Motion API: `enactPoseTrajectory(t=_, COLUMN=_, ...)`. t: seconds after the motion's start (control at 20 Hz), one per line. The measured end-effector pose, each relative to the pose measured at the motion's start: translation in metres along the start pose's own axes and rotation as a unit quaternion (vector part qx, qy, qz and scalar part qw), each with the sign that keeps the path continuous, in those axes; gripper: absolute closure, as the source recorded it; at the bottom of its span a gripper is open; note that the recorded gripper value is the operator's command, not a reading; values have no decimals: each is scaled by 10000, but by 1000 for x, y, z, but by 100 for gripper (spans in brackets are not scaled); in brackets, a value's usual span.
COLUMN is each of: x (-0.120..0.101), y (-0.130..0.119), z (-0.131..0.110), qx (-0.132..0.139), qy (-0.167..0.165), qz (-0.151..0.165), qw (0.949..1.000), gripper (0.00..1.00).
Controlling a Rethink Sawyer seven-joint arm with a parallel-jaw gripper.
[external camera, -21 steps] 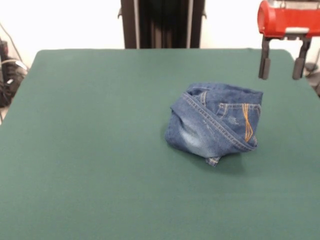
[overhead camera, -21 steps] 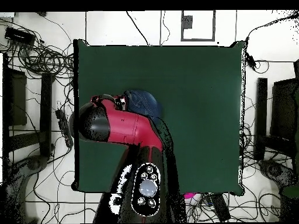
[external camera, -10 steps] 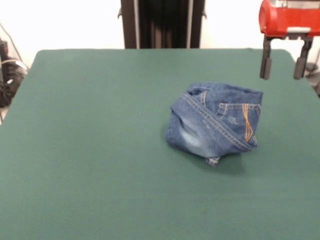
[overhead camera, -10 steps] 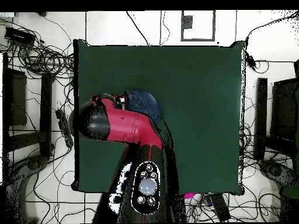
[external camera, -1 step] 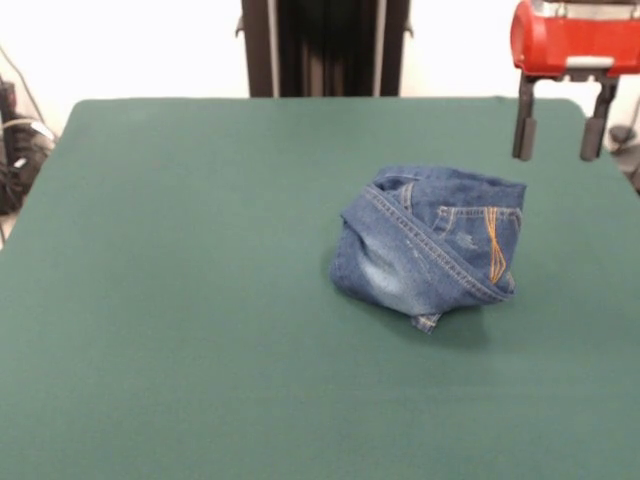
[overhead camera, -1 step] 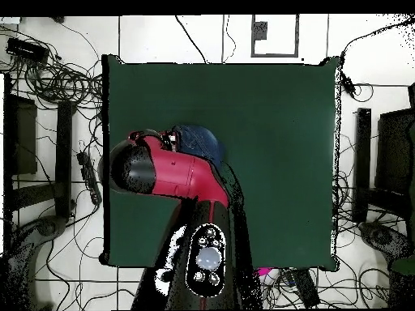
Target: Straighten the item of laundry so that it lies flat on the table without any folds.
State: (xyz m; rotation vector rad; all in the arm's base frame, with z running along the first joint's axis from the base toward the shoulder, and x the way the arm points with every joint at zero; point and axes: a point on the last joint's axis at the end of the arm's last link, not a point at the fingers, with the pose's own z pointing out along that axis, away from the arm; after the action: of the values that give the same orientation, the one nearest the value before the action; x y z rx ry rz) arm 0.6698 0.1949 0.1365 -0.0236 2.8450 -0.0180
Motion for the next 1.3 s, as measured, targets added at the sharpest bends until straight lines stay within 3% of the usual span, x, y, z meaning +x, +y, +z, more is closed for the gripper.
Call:
enactPoseTrajectory(t=0.7, x=-14, y=-17, z=4, qx=46, qy=-72, qz=88, qw=9999, gripper=0)
enactPoseTrajectory(t=1.05, x=-33, y=-16, z=17, qx=61, qy=-65, qz=22, qw=10000, gripper=0)
enactPoseTrajectory(t=1.3, x=-31, y=-19, z=38, qx=106, qy=1, qz=8, qw=9999, gripper=0)
